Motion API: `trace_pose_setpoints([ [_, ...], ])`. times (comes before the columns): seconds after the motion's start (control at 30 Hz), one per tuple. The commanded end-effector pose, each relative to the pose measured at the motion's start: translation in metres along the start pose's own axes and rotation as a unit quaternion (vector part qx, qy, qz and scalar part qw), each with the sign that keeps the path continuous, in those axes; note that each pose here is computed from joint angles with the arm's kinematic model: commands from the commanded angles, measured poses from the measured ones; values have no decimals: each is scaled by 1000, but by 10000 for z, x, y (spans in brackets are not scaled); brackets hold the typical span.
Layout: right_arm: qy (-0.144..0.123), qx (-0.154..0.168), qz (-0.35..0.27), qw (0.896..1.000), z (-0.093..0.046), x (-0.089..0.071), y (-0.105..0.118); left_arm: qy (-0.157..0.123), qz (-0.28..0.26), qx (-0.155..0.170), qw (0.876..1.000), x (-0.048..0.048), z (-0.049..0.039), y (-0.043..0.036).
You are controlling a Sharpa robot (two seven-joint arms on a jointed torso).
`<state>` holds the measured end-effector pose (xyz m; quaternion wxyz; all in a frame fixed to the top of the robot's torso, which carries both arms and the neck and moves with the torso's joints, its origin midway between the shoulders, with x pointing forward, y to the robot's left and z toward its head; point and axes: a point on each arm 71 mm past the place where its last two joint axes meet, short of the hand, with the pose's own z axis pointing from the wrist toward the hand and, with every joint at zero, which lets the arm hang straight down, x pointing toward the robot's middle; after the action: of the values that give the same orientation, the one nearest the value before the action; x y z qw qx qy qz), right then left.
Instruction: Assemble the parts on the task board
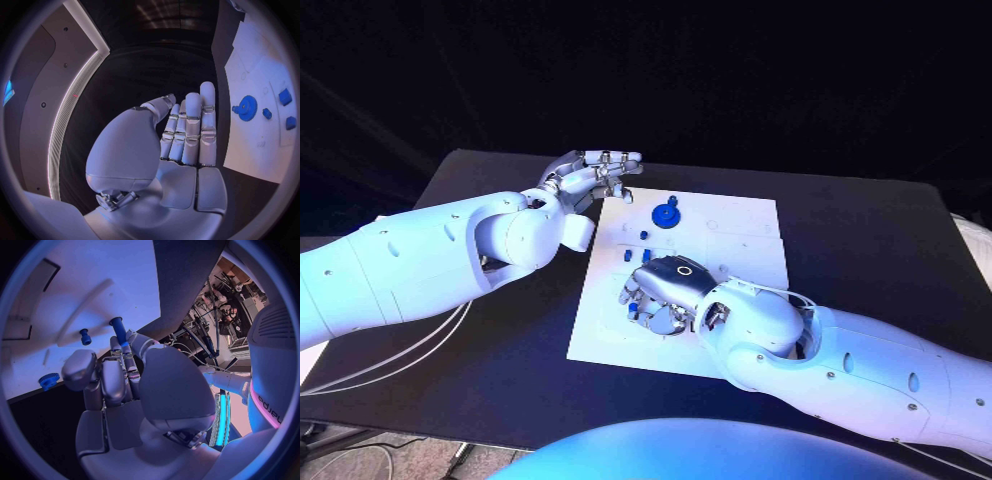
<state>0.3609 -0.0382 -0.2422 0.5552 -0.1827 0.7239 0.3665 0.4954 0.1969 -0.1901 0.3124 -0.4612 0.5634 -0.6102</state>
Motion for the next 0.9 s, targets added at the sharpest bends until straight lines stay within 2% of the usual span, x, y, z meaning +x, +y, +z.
trace_pose_setpoints([
  [0.03,7,3,-5,1000,-8,53,-15,10,0,3,1000,20,1,-8],
  [0.4,-30,6,15,999,-60,-5,-40,9,0,3,1000,8,-2,-9],
  [0.6,-59,10,45,997,-251,-155,-108,7,1,2,1000,-11,-9,-10],
  [0.7,-70,33,71,994,-411,-284,-247,5,1,2,1000,-25,-15,-12],
  [0.9,-56,119,130,983,-797,-475,-643,2,3,1,1000,-54,-35,-16],
])
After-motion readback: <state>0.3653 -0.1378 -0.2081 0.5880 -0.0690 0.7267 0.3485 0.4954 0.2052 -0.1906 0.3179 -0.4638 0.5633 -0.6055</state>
